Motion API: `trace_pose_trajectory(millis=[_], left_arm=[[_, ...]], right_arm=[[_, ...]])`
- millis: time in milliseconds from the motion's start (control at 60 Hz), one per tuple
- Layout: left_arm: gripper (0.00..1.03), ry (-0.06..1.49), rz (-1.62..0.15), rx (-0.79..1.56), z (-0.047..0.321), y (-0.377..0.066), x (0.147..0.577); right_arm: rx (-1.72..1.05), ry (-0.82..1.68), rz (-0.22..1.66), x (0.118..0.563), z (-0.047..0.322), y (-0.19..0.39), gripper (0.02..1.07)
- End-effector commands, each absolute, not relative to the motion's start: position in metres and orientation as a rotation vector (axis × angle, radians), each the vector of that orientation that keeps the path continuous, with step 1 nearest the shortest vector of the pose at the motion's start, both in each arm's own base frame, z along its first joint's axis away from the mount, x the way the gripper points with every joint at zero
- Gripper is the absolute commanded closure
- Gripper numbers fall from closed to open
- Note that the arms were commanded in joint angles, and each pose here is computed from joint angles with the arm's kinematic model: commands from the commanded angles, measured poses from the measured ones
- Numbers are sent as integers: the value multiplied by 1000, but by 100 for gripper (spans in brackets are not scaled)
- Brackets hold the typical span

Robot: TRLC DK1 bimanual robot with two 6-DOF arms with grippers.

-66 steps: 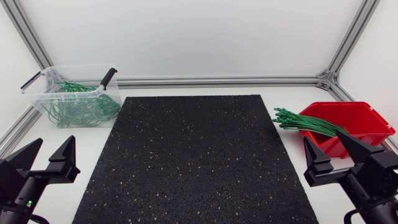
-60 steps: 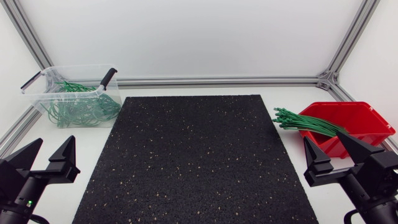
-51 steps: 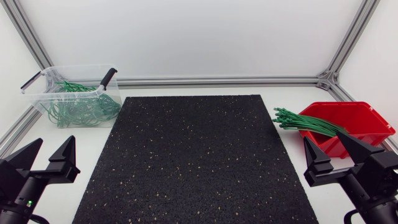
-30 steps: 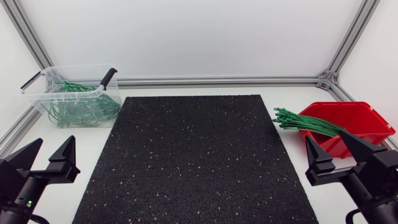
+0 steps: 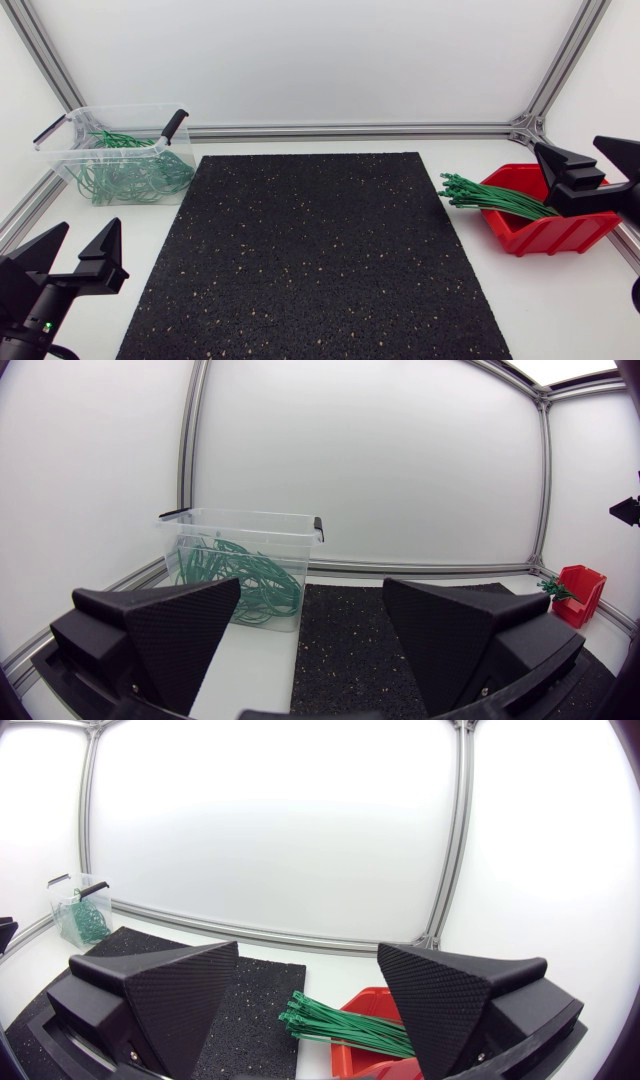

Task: Take a green cable tie from the red box, thread the tail through the head to close it, then place it in the transparent bin on the left.

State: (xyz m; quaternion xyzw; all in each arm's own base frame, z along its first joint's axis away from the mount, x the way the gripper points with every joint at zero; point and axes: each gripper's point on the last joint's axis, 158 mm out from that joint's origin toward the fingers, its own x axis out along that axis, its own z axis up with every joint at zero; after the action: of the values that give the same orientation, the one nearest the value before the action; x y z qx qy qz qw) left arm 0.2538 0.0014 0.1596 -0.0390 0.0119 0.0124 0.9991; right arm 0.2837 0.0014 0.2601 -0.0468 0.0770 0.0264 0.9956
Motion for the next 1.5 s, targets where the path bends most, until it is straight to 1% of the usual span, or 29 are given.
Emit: trace_pose_trajectory(millis=[0, 150, 250, 350, 450, 583, 700, 750, 800, 850, 1033, 1083, 1367, 1483], left_arm=[[4, 68, 23, -91, 137, 0, 255], [4, 68, 23, -91, 137, 0, 255], [4, 68, 25, -91, 137, 1, 255], [4, 70, 23, -90, 137, 0, 255], [4, 70, 25, -91, 137, 1, 255], [4, 70, 29, -91, 137, 2, 255], [4, 71, 29, -91, 137, 2, 255], [4, 71, 29, -91, 137, 2, 255], [4, 71, 31, -91, 137, 2, 255], [4, 71, 32, -91, 137, 2, 255], [4, 69, 37, -91, 138, 4, 255], [4, 71, 37, -91, 137, 4, 255], [4, 75, 37, -91, 136, 4, 255], [4, 77, 37, -90, 136, 4, 255]], right_arm=[[-103, 199, 65, 296, 270, -6, 6], [-160, 406, 185, 318, 259, -13, 6], [-275, 527, 258, 333, 241, -16, 6], [-318, 616, 305, 346, 221, -21, 6], [-439, 696, 358, 356, 201, -26, 6], [-545, 799, 450, 359, 172, -22, 6], [-614, 897, 605, 349, 137, -11, 6], [-715, 883, 668, 344, 122, -11, 6], [-783, 846, 651, 353, 113, -15, 7], [-803, 867, 685, 355, 100, -15, 7], [-894, 866, 797, 357, 74, -16, 7], [-924, 869, 834, 357, 62, -17, 7], [-962, 915, 860, 361, 23, -31, 7], [-965, 943, 879, 351, 14, -37, 7]])
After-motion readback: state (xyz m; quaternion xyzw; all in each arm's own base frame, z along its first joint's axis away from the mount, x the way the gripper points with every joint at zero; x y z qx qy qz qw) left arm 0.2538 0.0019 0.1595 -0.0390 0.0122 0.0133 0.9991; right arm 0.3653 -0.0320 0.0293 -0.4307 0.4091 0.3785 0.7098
